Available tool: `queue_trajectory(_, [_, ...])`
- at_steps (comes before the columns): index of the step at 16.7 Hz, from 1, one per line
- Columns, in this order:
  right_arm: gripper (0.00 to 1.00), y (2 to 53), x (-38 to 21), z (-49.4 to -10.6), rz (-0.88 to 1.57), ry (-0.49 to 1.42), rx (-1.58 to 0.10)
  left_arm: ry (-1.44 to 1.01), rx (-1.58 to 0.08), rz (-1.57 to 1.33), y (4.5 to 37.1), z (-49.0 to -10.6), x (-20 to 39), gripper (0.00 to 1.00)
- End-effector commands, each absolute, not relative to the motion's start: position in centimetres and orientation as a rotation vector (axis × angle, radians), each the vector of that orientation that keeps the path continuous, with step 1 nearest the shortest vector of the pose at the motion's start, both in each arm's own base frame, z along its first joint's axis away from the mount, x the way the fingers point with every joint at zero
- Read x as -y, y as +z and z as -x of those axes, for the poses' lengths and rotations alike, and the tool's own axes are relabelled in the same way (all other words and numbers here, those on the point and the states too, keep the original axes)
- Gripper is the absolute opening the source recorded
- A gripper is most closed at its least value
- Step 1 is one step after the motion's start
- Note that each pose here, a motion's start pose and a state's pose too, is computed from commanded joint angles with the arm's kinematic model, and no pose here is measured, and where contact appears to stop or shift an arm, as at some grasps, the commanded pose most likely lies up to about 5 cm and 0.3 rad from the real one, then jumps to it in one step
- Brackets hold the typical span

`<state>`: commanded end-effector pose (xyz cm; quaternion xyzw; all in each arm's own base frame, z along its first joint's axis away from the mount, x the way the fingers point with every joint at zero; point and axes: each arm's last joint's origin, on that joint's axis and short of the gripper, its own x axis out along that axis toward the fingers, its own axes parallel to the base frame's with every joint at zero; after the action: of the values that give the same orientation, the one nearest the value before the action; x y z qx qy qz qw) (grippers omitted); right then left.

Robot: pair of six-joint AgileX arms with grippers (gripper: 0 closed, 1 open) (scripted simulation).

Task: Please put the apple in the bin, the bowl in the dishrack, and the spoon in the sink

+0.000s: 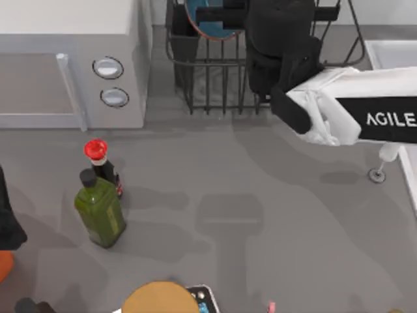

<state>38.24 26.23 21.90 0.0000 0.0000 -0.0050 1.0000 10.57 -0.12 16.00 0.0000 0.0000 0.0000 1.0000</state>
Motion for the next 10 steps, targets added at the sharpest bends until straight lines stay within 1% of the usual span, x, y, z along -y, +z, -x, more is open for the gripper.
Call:
queue_trajectory(4, [0.98, 21.90, -26.23, -38.24, 0.000, -0.010, 0.000, 0.000, 0.000, 0.000, 16.00, -10.57, 0.12, 1.00])
queue_trajectory(5, [1.00, 21.90, -26.23, -38.24, 0.000, -0.010, 0.000, 0.000, 0.000, 0.000, 16.00, -10.57, 0.12, 1.00])
queue_trajectory(10, [1.00, 21.90, -26.23, -38.24, 0.000, -0.010, 0.000, 0.000, 0.000, 0.000, 16.00, -10.57, 0.12, 1.00])
